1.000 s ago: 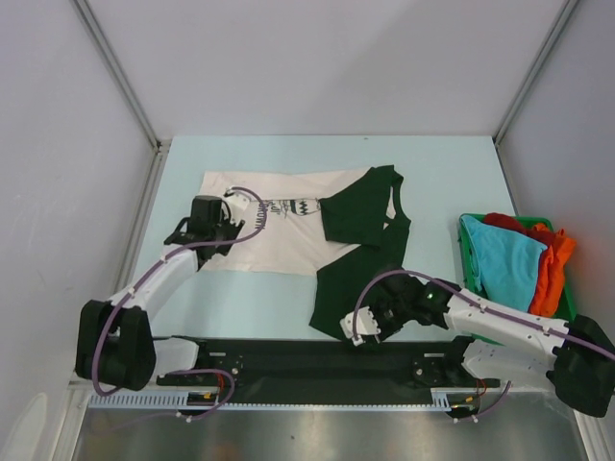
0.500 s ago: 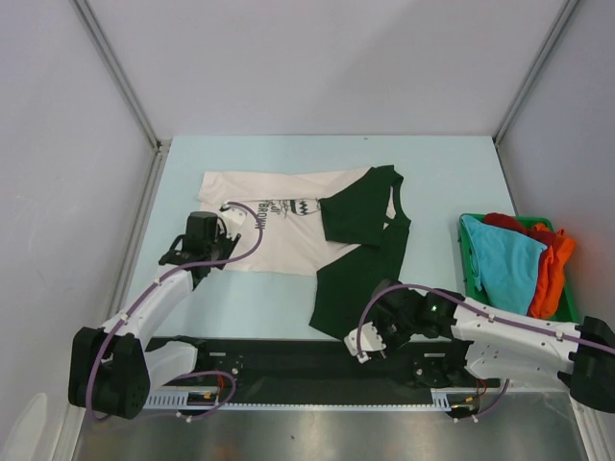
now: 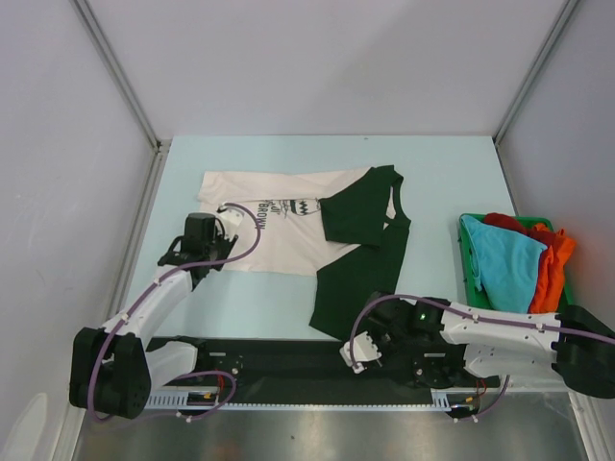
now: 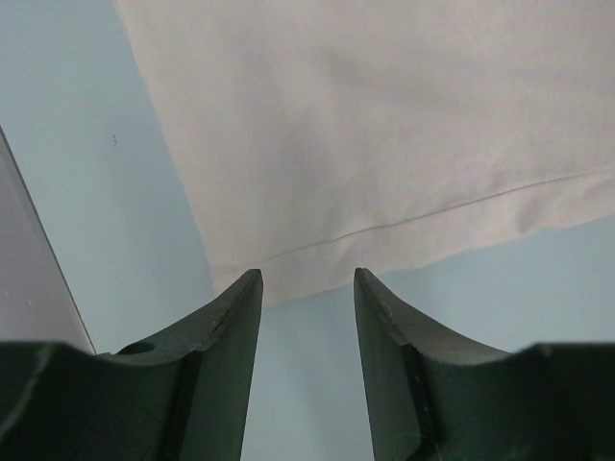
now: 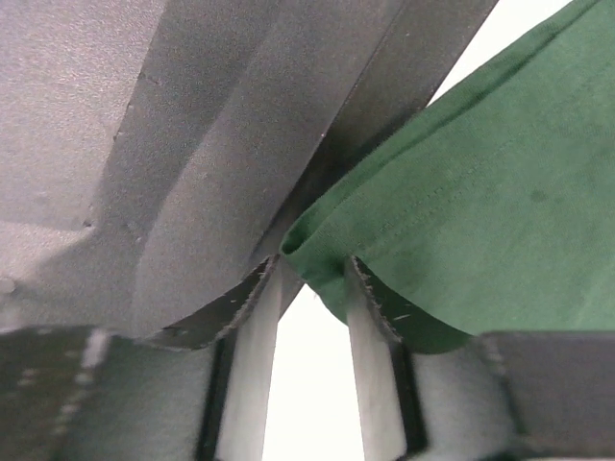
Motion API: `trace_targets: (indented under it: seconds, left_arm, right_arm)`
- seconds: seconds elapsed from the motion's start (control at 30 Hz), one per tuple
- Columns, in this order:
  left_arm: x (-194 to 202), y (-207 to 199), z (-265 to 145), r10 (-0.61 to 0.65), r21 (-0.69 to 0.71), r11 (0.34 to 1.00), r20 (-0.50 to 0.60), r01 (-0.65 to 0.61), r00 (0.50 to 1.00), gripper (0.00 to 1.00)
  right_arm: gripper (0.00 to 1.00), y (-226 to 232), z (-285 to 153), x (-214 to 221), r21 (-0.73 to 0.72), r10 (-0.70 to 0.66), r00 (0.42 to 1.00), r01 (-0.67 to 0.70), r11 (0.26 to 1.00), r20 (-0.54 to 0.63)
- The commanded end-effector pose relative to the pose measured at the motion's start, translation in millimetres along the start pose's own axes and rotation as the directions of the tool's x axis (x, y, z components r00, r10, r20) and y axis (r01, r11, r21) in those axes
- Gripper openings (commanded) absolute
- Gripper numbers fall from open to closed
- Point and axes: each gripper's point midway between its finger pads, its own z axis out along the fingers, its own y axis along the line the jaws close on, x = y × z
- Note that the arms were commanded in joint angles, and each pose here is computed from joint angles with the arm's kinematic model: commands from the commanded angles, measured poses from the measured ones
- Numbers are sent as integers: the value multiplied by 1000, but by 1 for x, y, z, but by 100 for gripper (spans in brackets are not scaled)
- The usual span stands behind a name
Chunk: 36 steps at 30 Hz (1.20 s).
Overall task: Fold and stack the t-shirts
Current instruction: Fold the tshirt
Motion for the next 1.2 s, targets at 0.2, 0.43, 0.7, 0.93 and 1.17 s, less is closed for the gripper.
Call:
trace_targets:
  seconds: [0.2, 0.43, 0.7, 0.93, 1.17]
  left_arm:
    - [11, 4, -1, -7, -27, 1000, -2, 6, 1000, 48]
    - [30, 13, 7, -62, -25, 998, -68, 61, 996, 46]
    - [23, 31, 23, -115, -19, 993, -118, 114, 986, 46]
    - [30, 53, 39, -154, -78, 987, -189, 142, 970, 45]
    - [43, 60, 39, -220, -88, 975, -234, 205, 947, 43]
  right_arm:
    - [6, -13, 4, 0, 77, -2, 1000, 3, 997, -14]
    - [0, -26, -15, -3, 115, 44, 998, -40, 993, -34]
    - [0, -44, -41, 4, 188, 99, 993, -86, 978, -57]
    - [0, -47, -48, 16, 218, 156, 986, -141, 966, -54]
    - [0, -46, -53, 24, 248, 158, 986, -141, 958, -48]
